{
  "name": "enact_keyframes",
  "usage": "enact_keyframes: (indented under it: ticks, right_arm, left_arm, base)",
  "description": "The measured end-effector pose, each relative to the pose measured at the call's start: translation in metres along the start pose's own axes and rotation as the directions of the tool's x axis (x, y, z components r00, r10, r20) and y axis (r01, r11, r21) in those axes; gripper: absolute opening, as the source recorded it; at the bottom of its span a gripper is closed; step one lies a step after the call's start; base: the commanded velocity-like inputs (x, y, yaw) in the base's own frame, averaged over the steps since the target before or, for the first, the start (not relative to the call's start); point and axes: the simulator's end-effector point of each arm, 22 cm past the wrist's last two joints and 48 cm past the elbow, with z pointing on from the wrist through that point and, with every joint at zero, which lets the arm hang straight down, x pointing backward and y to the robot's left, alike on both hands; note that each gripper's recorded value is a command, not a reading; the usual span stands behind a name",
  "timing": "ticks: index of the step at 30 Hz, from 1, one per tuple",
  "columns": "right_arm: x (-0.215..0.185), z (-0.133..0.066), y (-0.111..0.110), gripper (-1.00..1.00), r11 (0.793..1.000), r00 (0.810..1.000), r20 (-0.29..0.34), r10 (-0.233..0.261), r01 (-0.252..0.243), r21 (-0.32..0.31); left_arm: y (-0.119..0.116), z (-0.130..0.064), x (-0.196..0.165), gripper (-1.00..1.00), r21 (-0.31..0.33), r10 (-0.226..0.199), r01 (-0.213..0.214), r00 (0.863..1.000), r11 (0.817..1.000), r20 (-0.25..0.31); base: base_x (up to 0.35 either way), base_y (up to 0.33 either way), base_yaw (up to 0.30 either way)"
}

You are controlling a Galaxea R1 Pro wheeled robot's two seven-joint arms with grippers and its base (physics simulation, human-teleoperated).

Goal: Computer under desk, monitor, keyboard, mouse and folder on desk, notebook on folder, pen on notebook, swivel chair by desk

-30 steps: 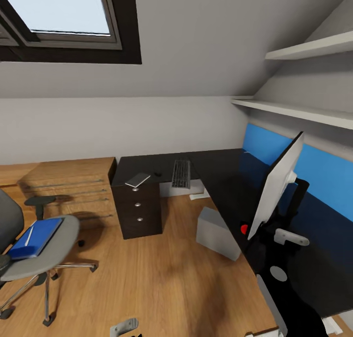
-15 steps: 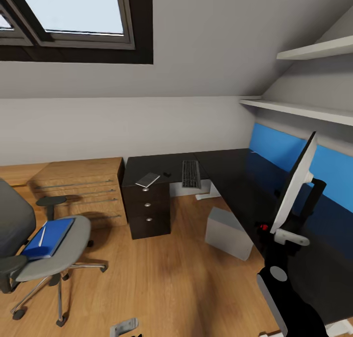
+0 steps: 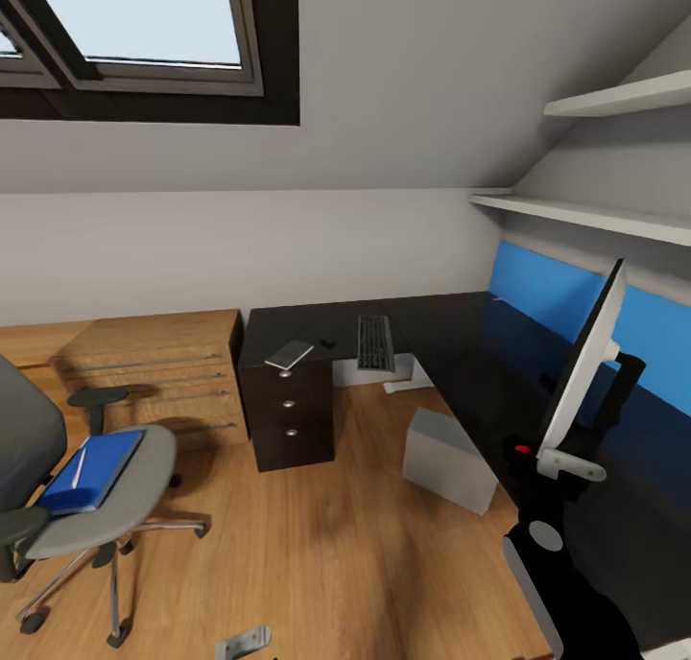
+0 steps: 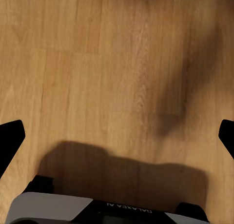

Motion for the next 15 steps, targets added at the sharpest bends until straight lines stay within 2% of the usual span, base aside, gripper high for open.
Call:
enact_keyframes:
  ticks: [8,15]
  right_arm:
    - [-0.0005,0.0006,-0.001,1.0,1.0,1.0,0.001,0.0,0.0,0.002]
    - [-0.0007,0.0007,-0.0012,1.0,1.0,1.0,0.002,-0.001,0.001,0.002]
  left_arm:
    - [0.0001,0.0001,0.0004,1.0,0.0,0.001,-0.001,1.0,1.0,-0.001]
    - [0.0002,0.0,0.0003,1.0,-0.001,0.002,-0.002,1.0,1.0,0.0]
  base:
    - [0.01,0.0,-0.11]
    - [0.135,0.0,-0.025]
